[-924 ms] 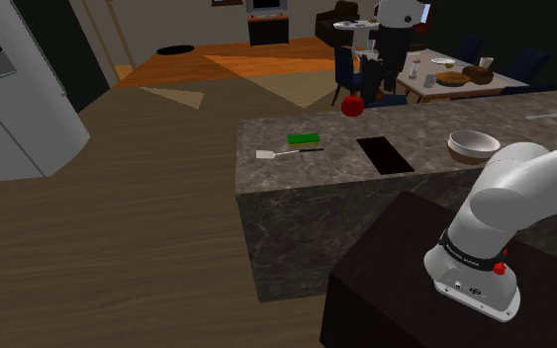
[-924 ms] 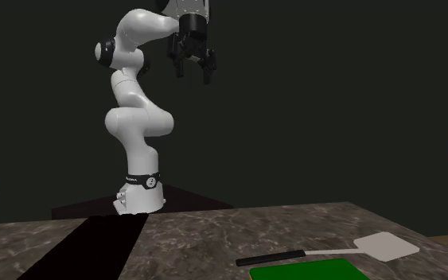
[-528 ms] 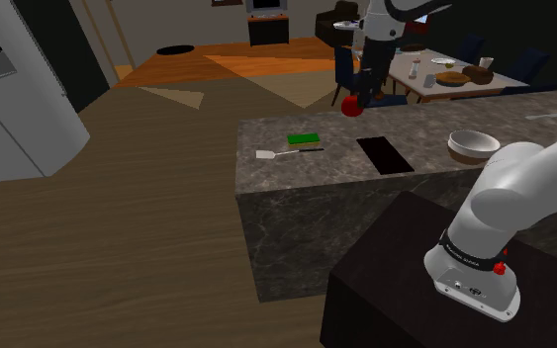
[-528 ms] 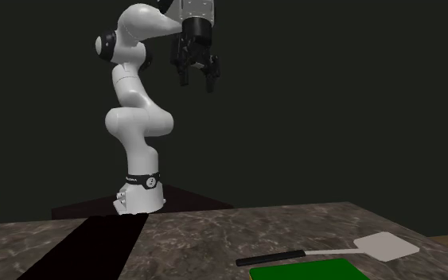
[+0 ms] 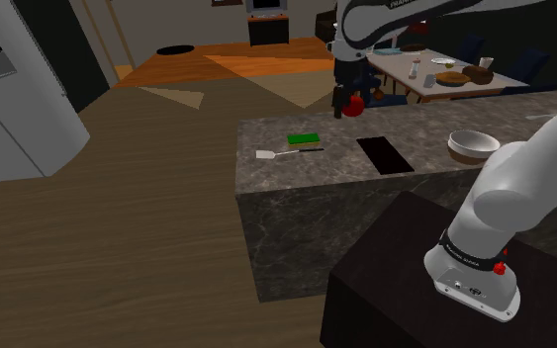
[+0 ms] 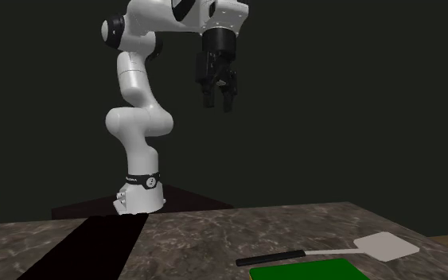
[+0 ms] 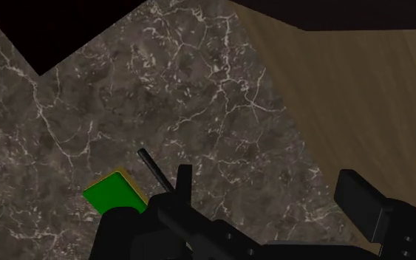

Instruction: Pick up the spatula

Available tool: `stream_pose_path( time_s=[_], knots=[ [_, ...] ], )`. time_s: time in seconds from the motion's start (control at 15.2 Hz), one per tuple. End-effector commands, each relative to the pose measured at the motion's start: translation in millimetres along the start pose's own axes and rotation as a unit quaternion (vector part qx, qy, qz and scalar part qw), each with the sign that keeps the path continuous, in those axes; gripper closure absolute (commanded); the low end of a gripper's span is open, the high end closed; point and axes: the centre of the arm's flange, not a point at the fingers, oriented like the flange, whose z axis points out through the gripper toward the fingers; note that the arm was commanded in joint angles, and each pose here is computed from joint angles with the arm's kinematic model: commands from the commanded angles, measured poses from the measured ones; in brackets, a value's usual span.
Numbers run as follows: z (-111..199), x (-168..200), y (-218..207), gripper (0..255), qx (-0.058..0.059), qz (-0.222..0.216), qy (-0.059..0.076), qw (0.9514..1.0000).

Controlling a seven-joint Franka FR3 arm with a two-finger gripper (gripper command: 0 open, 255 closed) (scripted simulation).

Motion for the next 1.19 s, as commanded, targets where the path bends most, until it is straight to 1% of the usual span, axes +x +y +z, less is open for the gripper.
stream_pose_path(
  time_s=[0.0, 0.26, 0.53, 0.79, 1.12],
  knots=[
    [17.7, 20.0, 8.1, 0, 0.000, -0.026, -0.003, 0.9997],
    [50.6, 61.2, 20.4, 0, 0.002, -0.076, -0.008, 0.9971],
    [84.1, 103.1, 28.4, 0, 0.003, -0.125, -0.014, 0.9921],
    [118.0, 145.2, 32.1, 0, 0.005, -0.174, -0.019, 0.9845],
    [161.1, 197.4, 30.8, 0, 0.006, -0.235, -0.026, 0.9717]
  ],
)
